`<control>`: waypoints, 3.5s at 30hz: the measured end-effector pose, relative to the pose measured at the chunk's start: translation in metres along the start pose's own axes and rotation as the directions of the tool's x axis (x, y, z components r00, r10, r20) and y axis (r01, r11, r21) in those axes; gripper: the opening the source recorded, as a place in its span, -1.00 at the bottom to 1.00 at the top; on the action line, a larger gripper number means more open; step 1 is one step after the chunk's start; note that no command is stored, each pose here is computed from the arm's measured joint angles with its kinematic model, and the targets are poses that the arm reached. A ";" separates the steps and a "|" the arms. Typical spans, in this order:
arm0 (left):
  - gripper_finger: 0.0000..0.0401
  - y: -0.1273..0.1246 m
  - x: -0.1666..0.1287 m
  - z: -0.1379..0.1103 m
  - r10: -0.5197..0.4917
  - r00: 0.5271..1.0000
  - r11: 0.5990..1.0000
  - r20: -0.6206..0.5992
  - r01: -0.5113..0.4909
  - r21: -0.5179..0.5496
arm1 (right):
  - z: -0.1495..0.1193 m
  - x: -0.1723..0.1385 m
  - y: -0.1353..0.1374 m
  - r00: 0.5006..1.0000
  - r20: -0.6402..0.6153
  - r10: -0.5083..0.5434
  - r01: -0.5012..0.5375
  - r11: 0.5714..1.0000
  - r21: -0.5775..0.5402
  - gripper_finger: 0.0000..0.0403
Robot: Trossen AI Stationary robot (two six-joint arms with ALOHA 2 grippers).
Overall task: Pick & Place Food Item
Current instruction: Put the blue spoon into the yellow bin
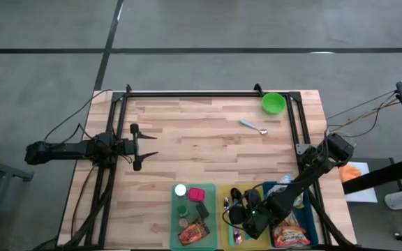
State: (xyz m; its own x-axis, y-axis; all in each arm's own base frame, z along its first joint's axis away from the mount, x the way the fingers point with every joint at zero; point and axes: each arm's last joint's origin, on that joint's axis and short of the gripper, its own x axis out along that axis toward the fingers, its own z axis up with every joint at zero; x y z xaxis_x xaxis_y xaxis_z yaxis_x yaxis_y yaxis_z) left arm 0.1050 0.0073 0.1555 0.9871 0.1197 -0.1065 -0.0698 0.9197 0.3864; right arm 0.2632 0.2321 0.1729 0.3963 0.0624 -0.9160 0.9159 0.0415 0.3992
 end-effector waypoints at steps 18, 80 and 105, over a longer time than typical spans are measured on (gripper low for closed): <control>0.37 0.000 0.000 0.000 0.000 1.000 1.000 0.000 0.000 0.000 | 0.011 -0.032 0.013 0.999 0.053 0.010 -0.001 0.985 -0.171 -0.45; 0.37 -0.001 0.000 0.000 -0.019 1.000 1.000 0.003 0.019 0.003 | 0.248 -0.080 0.039 0.910 0.245 -0.334 0.393 0.506 -0.768 -0.45; 0.37 -0.001 0.000 0.000 -0.030 1.000 1.000 0.006 0.030 0.002 | 0.261 -0.037 0.068 0.933 0.214 0.290 0.163 0.192 -0.968 -0.45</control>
State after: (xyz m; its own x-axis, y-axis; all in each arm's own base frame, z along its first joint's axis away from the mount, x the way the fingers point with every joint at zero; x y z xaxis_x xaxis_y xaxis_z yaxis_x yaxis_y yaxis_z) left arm 0.1051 0.0064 0.1549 0.9895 0.0896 -0.1130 -0.0396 0.9222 0.3846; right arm 0.3274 -0.0275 0.2232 0.6485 -0.1435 -0.7476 0.1799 0.9831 -0.0327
